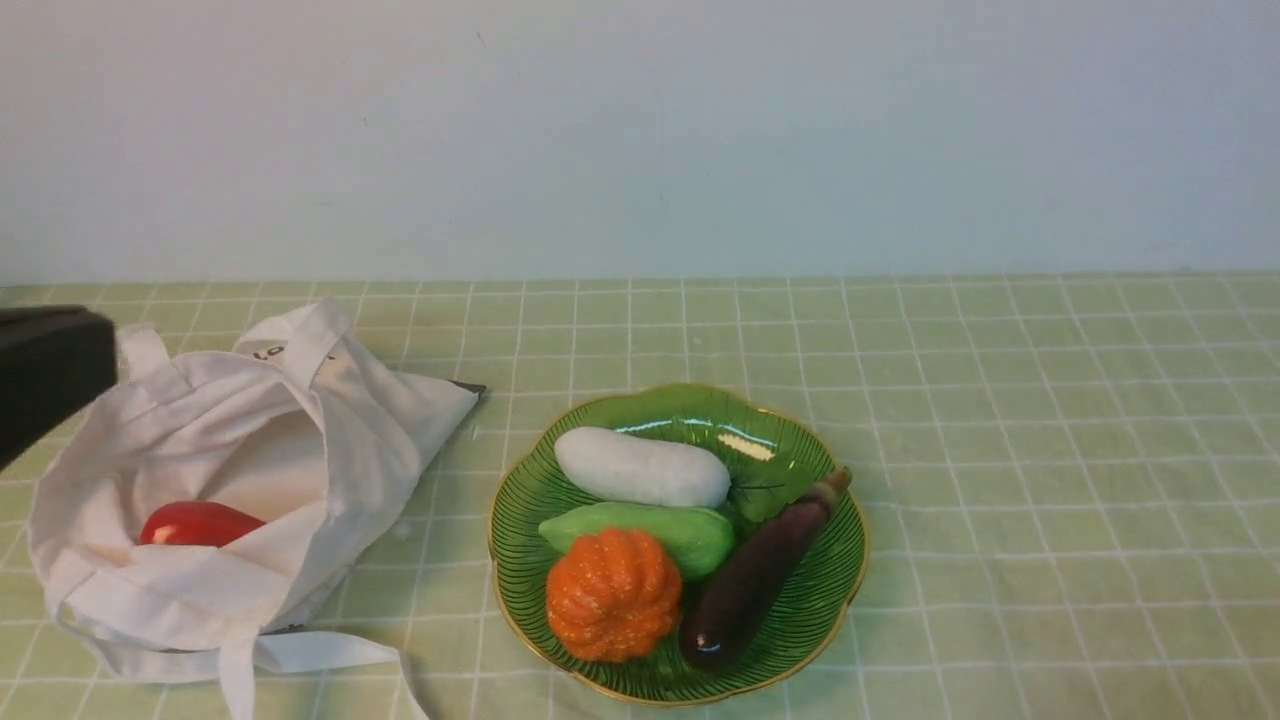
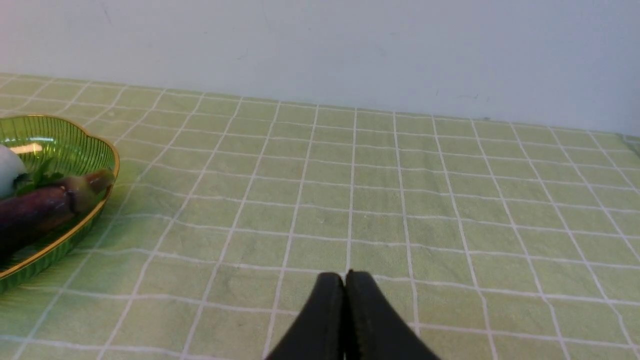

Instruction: Take vegetables from bag on green coffee tablecloth place on plate.

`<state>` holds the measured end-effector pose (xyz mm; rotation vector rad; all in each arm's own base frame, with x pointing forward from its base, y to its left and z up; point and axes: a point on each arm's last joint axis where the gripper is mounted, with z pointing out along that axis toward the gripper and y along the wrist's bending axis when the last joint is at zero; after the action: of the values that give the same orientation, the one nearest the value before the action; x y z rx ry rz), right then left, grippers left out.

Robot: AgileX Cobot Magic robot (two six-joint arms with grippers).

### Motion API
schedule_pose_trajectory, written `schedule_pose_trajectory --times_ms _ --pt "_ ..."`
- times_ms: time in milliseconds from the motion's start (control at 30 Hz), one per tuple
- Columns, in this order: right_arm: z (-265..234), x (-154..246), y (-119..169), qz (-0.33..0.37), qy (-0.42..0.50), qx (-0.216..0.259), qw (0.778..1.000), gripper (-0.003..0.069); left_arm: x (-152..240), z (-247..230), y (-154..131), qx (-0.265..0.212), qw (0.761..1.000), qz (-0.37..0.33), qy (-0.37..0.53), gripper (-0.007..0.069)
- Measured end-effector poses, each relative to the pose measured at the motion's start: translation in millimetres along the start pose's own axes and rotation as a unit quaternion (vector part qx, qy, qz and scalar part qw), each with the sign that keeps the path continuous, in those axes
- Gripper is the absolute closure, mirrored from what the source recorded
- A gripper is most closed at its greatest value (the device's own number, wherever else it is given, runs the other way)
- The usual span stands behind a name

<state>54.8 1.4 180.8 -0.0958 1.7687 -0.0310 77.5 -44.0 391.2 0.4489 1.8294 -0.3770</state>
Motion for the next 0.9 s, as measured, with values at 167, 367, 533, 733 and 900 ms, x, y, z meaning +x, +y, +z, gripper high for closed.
schedule_pose_trajectory --times_ms 167,367,533,733,900 --pt "0 0 0 0.002 0.0 0.0 1.0 0.0673 46 1 13 -0.067 0.997 -0.011 -0.032 0.063" --pt "0 0 0 0.002 0.0 0.0 1.0 0.0673 136 13 23 -0.144 0.987 -0.04 -0.059 0.063" --pt "0 0 0 0.002 0.0 0.0 1.0 0.0673 187 19 25 -0.168 0.983 -0.048 -0.062 0.063" --pt "0 0 0 0.001 0.0 0.0 1.0 0.0673 215 25 29 -0.2 0.977 -0.067 -0.04 0.063" --pt "0 0 0 0.0 0.0 0.0 1.0 0.0673 221 25 30 -0.215 0.973 -0.077 -0.011 0.063"
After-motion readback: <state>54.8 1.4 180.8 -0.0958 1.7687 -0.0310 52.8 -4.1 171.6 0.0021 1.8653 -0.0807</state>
